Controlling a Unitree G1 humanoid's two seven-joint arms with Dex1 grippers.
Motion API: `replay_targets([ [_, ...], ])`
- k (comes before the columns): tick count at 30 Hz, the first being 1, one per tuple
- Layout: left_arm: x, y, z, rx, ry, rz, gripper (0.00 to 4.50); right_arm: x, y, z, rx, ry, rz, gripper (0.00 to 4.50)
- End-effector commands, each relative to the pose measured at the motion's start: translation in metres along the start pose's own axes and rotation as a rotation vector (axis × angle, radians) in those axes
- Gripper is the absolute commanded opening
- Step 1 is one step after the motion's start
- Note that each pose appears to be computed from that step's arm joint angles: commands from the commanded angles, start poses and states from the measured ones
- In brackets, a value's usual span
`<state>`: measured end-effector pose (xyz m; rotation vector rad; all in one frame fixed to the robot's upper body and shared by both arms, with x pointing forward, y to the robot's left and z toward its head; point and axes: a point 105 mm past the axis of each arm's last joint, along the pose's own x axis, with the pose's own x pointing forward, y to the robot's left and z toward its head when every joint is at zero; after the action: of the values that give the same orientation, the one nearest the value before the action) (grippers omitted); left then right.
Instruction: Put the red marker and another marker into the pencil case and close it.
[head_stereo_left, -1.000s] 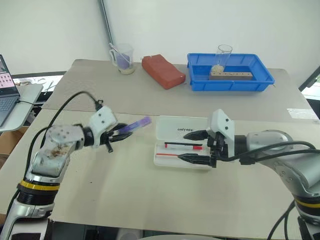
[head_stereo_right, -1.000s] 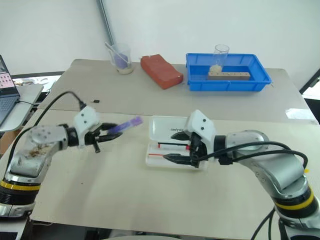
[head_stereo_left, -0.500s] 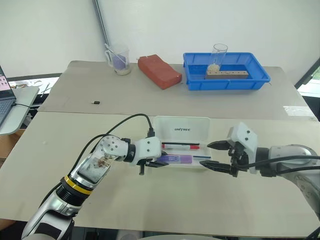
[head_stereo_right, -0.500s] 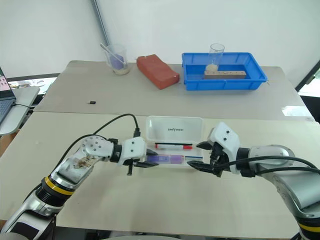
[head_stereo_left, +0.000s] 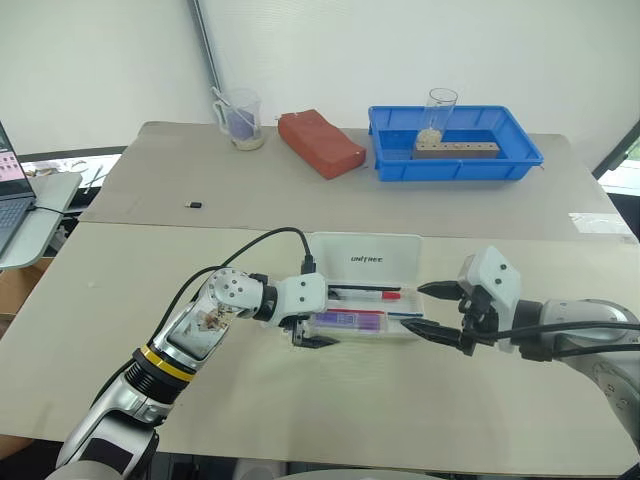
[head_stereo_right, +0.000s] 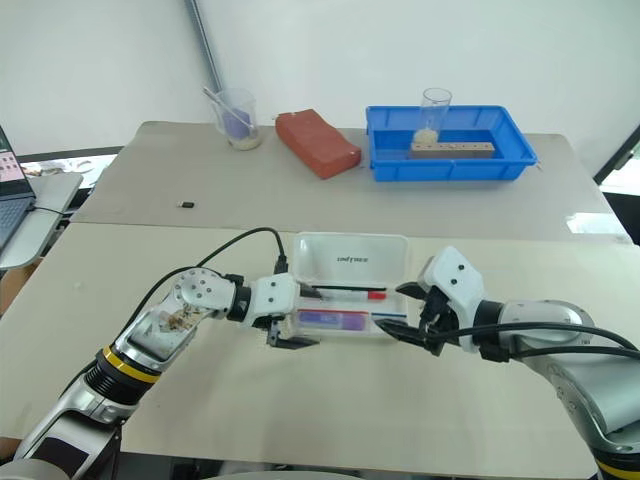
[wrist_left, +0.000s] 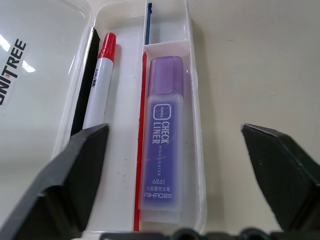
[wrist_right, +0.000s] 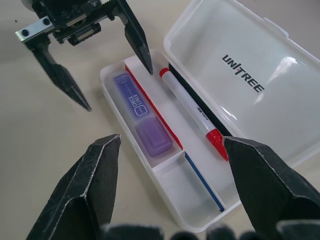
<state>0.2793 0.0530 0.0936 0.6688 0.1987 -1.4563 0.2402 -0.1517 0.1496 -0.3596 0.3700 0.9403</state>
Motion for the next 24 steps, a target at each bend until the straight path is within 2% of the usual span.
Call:
replay_targets([
  [1, -0.009, 0.003, 0.017, 0.043, -0.045, 0.023, 4.44, -0.012, -0.012, -0.001, -0.031, 0.014, -0.046, 3.62],
  [5, -0.018, 0.006, 0.053, 0.07, -0.196, 0.042, 4.44, -0.037, -0.05, -0.035, -0.049, 0.169, -0.152, 3.62],
  [7, -0.023, 0.007, 0.081, 0.073, -0.345, 0.044, 4.44, -0.05, -0.073, -0.052, -0.04, 0.225, -0.205, 3.62],
  [9, -0.025, 0.005, 0.097, 0.084, -0.434, 0.036, 4.44, -0.057, -0.092, -0.066, -0.022, 0.254, -0.237, 3.62],
  [14, -0.024, 0.002, 0.108, 0.096, -0.492, 0.038, 4.44, -0.059, -0.109, -0.092, 0.013, 0.331, -0.201, 3.62],
  [17, -0.025, 0.003, 0.108, 0.092, -0.491, 0.046, 4.44, -0.06, -0.113, -0.111, -0.002, 0.423, -0.174, 3.62],
  [24, -0.025, 0.0, 0.103, 0.079, -0.484, 0.057, 4.44, -0.057, -0.117, -0.127, 0.051, 0.443, -0.159, 3.62],
])
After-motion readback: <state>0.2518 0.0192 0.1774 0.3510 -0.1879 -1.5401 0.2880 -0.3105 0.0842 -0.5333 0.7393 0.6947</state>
